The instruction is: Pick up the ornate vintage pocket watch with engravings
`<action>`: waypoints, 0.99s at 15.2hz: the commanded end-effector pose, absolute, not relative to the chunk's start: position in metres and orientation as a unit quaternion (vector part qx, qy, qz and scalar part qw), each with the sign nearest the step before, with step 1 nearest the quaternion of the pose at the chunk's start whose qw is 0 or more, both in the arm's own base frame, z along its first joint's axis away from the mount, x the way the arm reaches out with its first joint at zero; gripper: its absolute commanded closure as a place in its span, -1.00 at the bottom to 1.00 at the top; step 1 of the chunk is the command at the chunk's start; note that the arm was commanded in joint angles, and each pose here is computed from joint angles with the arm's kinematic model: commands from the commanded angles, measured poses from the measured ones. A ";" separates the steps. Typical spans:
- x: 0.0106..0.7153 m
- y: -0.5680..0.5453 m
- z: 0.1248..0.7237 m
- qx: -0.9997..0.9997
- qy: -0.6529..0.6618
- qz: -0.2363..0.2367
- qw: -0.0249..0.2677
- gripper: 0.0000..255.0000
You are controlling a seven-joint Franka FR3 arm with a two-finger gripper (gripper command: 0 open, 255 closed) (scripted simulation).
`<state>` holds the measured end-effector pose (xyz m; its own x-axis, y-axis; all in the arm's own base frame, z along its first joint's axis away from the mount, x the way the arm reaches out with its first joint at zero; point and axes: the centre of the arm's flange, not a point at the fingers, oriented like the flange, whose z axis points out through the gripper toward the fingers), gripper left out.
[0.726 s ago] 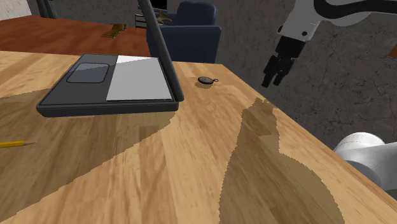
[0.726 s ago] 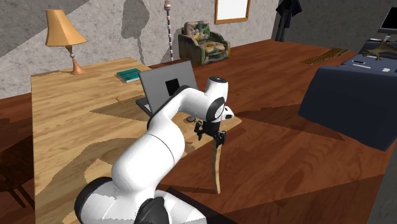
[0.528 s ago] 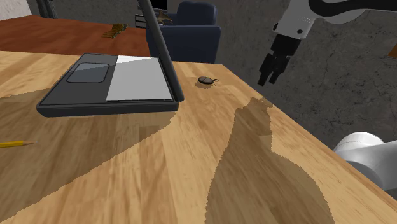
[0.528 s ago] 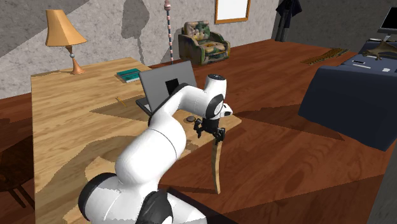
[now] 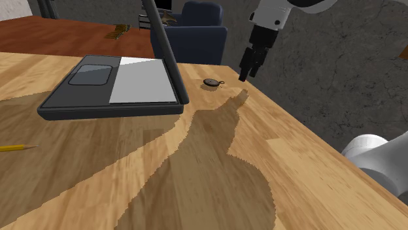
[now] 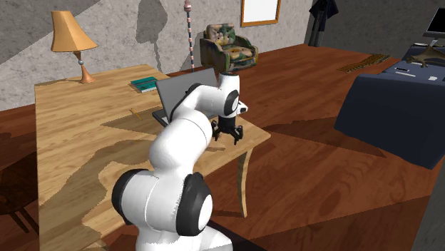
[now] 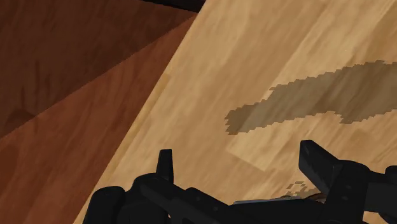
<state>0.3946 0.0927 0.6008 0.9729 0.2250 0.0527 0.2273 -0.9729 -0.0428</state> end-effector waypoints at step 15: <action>0.450 0.200 0.576 -0.973 -0.226 -0.038 0.002 -1.00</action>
